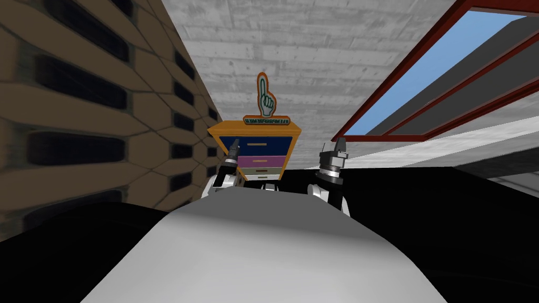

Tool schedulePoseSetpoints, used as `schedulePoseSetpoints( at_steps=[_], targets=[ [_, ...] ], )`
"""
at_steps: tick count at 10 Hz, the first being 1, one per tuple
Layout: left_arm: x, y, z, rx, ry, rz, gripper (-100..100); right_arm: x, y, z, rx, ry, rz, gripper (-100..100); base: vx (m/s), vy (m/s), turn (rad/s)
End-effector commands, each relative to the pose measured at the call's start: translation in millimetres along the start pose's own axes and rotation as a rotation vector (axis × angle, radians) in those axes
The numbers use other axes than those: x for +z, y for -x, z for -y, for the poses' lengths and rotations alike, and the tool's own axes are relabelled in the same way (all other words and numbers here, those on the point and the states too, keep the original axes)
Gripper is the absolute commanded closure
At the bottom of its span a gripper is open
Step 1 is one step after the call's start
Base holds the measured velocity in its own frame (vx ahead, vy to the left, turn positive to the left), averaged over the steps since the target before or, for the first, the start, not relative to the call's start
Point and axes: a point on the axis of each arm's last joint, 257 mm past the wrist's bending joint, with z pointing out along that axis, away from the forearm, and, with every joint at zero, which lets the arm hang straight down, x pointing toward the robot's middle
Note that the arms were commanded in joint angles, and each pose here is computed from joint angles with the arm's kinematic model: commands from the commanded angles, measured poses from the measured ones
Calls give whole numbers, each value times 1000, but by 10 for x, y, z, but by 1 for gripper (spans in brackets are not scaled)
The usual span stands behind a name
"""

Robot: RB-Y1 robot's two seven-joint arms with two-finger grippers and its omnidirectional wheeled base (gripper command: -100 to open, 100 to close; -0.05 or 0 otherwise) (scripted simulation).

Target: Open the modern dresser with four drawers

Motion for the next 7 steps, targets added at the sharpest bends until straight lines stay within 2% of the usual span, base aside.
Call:
schedulePoseSetpoints(
  at_steps=[1,7],
  targets=[
    [8,-48,-146,1,52,-11,-100,0,0,0,0,0,0,0,7,-33,-23],
    [-7,-172,-483,5,176,-38,-100,0,0,0,0,0,0,0,5,-39,-26]
  ],
)
